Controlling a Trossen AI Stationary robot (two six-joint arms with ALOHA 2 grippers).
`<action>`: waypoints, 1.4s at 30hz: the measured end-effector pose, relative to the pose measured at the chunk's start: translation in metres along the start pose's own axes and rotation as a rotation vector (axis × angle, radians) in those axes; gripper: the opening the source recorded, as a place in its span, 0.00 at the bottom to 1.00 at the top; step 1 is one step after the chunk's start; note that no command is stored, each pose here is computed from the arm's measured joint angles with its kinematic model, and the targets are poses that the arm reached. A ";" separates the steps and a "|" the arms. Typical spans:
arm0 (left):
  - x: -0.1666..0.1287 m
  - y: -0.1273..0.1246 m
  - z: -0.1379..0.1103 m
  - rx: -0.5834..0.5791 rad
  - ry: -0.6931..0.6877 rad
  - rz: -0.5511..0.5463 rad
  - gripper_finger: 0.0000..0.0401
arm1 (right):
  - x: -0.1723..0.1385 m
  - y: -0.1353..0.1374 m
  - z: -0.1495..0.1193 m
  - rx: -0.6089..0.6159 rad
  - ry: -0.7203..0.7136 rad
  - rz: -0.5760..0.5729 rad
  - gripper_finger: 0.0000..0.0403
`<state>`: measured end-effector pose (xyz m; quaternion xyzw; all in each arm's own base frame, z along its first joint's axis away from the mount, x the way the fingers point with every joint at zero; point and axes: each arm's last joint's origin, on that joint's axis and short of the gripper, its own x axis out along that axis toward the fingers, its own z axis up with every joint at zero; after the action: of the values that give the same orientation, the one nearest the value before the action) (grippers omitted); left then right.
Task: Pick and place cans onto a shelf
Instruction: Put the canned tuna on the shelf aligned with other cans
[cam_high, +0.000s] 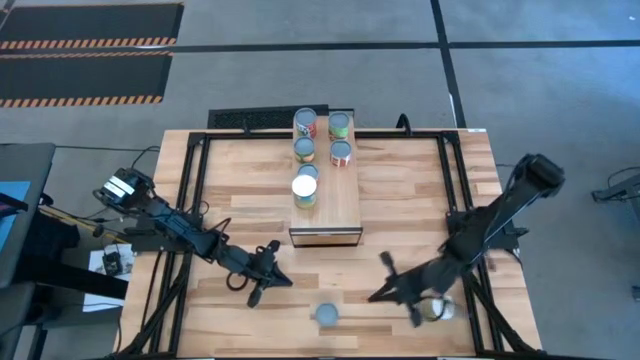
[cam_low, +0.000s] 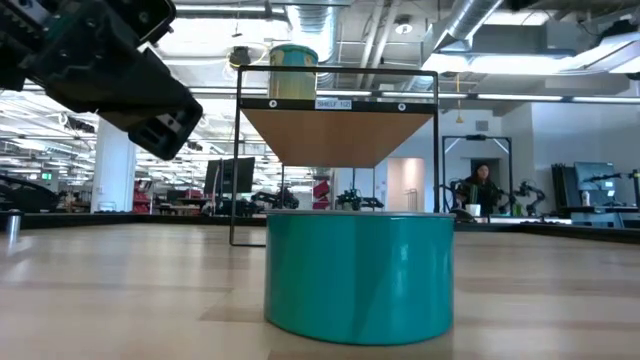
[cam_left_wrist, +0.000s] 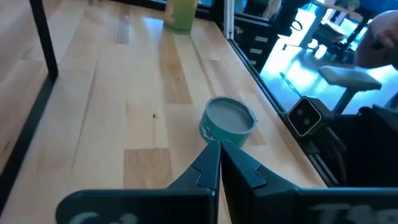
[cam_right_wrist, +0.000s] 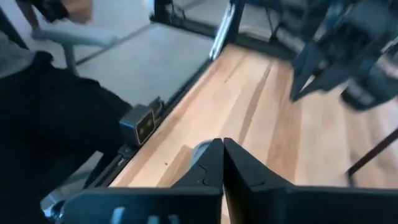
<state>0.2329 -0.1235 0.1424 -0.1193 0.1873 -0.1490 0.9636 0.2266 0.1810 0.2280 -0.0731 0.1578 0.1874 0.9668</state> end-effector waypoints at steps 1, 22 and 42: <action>0.000 0.000 0.000 0.009 0.000 0.000 0.00 | 0.010 0.002 -0.001 0.014 0.025 -0.006 0.07; 0.000 0.001 -0.001 0.038 0.000 0.038 0.00 | 0.136 0.025 -0.027 -0.150 0.392 0.027 0.43; 0.000 0.003 -0.002 0.025 -0.006 0.091 0.00 | 0.142 0.002 -0.040 -0.099 0.539 0.192 0.03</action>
<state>0.2330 -0.1208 0.1401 -0.0993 0.1877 -0.1068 0.9713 0.3397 0.2230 0.1427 -0.1522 0.4058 0.2593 0.8631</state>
